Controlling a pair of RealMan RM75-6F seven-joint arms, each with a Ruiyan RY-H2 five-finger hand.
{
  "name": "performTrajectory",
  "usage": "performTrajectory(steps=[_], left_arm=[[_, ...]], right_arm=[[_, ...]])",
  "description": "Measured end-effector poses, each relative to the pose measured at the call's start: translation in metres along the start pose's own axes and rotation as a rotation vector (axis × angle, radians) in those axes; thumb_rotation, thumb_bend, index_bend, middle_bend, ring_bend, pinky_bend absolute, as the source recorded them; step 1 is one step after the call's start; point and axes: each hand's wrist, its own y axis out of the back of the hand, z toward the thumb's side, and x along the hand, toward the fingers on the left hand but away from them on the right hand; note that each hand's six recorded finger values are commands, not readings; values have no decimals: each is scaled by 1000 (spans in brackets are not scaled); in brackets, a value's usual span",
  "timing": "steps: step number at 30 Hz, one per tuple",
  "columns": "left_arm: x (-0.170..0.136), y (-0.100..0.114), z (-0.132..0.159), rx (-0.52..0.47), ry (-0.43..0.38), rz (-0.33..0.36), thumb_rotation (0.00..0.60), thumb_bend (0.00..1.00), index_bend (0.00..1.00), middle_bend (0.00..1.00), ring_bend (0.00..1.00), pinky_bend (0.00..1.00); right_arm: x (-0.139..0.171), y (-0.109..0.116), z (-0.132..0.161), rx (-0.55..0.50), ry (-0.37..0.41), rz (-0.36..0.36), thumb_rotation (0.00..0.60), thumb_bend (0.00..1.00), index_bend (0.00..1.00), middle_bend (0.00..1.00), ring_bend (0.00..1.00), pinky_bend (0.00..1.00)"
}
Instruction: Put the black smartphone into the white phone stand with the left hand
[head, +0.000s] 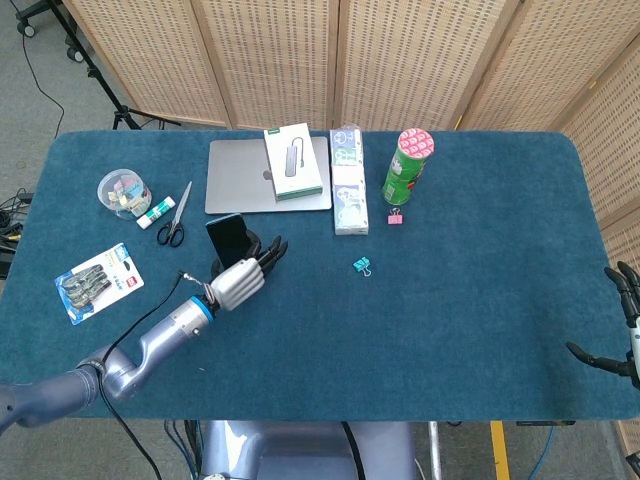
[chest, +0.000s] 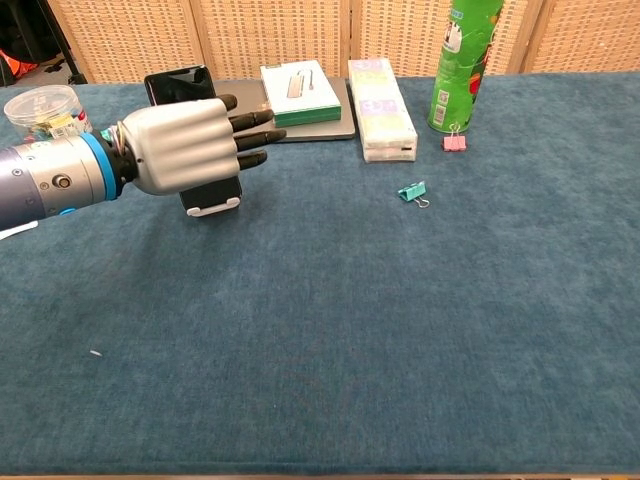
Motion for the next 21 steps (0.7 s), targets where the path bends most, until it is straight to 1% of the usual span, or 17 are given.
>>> performTrajectory(steps=[2, 5, 8, 11, 17, 21], left_arm=[[-1, 0, -1, -3, 2, -6, 600, 0, 47, 0, 1, 297], [-2, -2, -2, -10, 4, -21, 600, 0, 3, 0, 0, 262], [-3, -1, -2, -19, 3, -31, 600, 0, 0, 0, 0, 220], [-5, 2, -3, -18, 1, -25, 600, 0, 0, 0, 0, 192], [-10, 6, -5, -21, -14, -10, 600, 0, 0, 0, 0, 190], [-14, 12, -5, -40, -17, 8, 600, 0, 0, 0, 0, 188]], right_arm=[[0, 0, 0, 0, 0, 0, 600, 0, 0, 0, 0, 0], [0, 1, 0, -1, -1, 0, 600, 0, 0, 0, 0, 0], [0, 1, 0, -2, -1, 0, 600, 0, 0, 0, 0, 0], [0, 1, 0, -2, -2, 1, 600, 0, 0, 0, 0, 0], [1, 0, 1, -3, -1, 4, 600, 0, 0, 0, 0, 0], [2, 1, 1, -4, 1, 3, 600, 0, 0, 0, 0, 0]])
